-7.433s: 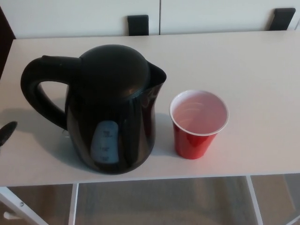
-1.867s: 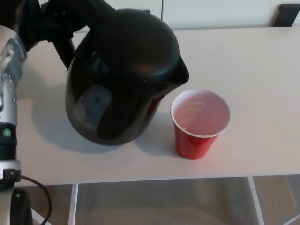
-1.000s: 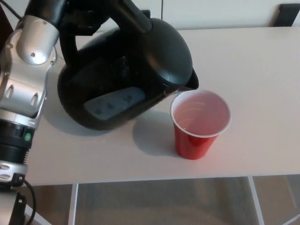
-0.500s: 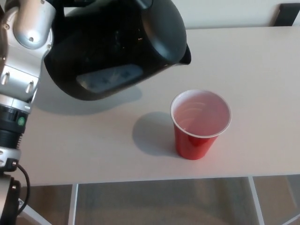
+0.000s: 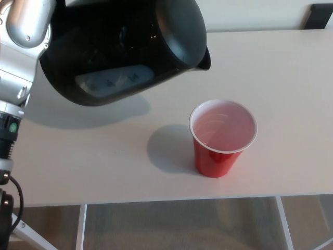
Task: The robot walk towards a table in front and uses its left hand to pick up the pot from the base and pour water to the cup on the right hand side
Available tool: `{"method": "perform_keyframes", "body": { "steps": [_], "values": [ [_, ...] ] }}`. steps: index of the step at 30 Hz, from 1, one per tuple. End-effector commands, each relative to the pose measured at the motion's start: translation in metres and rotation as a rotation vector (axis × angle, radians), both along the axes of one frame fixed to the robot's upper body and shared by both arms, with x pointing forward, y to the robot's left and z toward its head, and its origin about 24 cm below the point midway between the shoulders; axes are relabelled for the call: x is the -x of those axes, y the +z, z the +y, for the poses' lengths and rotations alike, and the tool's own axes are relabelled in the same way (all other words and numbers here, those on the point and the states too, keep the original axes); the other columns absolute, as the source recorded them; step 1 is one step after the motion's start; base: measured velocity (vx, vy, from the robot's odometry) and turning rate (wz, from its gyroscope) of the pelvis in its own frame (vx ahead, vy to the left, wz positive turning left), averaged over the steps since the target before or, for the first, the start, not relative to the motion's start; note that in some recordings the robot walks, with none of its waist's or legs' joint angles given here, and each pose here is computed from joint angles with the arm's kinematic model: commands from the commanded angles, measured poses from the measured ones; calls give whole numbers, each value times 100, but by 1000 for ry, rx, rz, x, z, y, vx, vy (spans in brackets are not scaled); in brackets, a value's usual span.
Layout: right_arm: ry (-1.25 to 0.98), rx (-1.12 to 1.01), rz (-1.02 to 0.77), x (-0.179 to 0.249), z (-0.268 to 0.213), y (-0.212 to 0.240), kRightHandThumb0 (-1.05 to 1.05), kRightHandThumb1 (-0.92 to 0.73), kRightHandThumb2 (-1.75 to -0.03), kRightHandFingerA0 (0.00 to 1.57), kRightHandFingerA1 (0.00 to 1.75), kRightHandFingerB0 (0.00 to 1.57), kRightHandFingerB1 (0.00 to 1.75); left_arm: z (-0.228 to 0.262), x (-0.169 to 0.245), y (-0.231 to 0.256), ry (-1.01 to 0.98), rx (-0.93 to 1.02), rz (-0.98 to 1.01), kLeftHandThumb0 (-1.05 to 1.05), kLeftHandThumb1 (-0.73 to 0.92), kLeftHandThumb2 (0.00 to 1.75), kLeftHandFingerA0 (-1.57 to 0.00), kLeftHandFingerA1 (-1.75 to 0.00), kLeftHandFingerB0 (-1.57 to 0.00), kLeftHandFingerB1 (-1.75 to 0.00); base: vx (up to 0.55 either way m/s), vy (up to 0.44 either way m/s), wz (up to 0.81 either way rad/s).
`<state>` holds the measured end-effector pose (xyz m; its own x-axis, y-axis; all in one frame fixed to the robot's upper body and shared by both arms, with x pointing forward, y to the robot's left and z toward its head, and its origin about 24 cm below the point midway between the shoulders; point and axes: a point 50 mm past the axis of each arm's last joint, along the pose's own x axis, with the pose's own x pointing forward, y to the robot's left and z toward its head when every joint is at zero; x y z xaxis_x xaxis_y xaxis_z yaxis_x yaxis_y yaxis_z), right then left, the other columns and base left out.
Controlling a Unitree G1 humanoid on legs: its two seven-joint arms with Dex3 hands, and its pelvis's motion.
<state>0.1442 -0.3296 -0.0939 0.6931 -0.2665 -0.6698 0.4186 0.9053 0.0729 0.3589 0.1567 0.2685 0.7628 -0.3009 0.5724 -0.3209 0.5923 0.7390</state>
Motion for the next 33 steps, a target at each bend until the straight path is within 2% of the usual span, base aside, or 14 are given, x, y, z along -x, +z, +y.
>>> {"method": "perform_keyframes", "body": {
  "steps": [1,9,13,18,22,25,26,29,30,33],
  "values": [
    [8,33,-5,-4,-8,6,-16,-59,-57,56,50,45,43,-7,18,24,-90,-58,-204,-4,66,56,-71,-175,-45,-168,0,0,0],
    [-11,23,-4,-7,-9,7,-13,-57,-56,58,54,46,45,-12,25,21,-118,-127,-227,1,62,55,-76,-175,-45,-171,0,0,0],
    [3,35,-4,-7,-8,7,-14,-59,-57,56,52,45,44,-16,32,16,-144,-186,-263,0,62,54,-78,-175,-47,-169,0,0,0],
    [6,39,-10,-10,-9,9,-13,-59,-56,62,55,50,46,-24,40,13,-173,-248,-309,-1,61,55,-85,-175,-53,-164,0,0,0],
    [11,43,-15,-13,-9,10,-14,-58,-56,59,54,46,45,-30,46,11,-186,-300,-341,1,58,56,-86,-175,-56,-160,0,0,0],
    [8,39,-17,-15,-8,11,-14,-60,-57,59,55,46,45,-33,48,9,-191,-352,-396,-5,57,56,-89,-175,-59,-156,0,0,0],
    [5,39,-15,-15,-8,11,-14,-59,-57,59,54,47,45,-34,48,7,-194,-371,-405,-12,54,59,-95,-168,-86,-86,0,0,0],
    [0,38,-10,-15,-8,11,-14,-57,-56,56,53,45,44,-36,48,4,-195,-406,-435,-12,54,57,-94,-170,-87,-101,0,0,0],
    [3,38,-11,-16,-8,11,-14,-58,-56,57,53,45,44,-38,48,3,-189,-424,-452,-3,52,56,-90,-175,-73,-139,0,0,0],
    [7,45,-15,-17,-7,12,-14,-59,-56,59,53,45,44,-39,48,2,-182,-444,-475,-3,50,56,-89,-175,-71,-143,0,0,0]
  ]
}}
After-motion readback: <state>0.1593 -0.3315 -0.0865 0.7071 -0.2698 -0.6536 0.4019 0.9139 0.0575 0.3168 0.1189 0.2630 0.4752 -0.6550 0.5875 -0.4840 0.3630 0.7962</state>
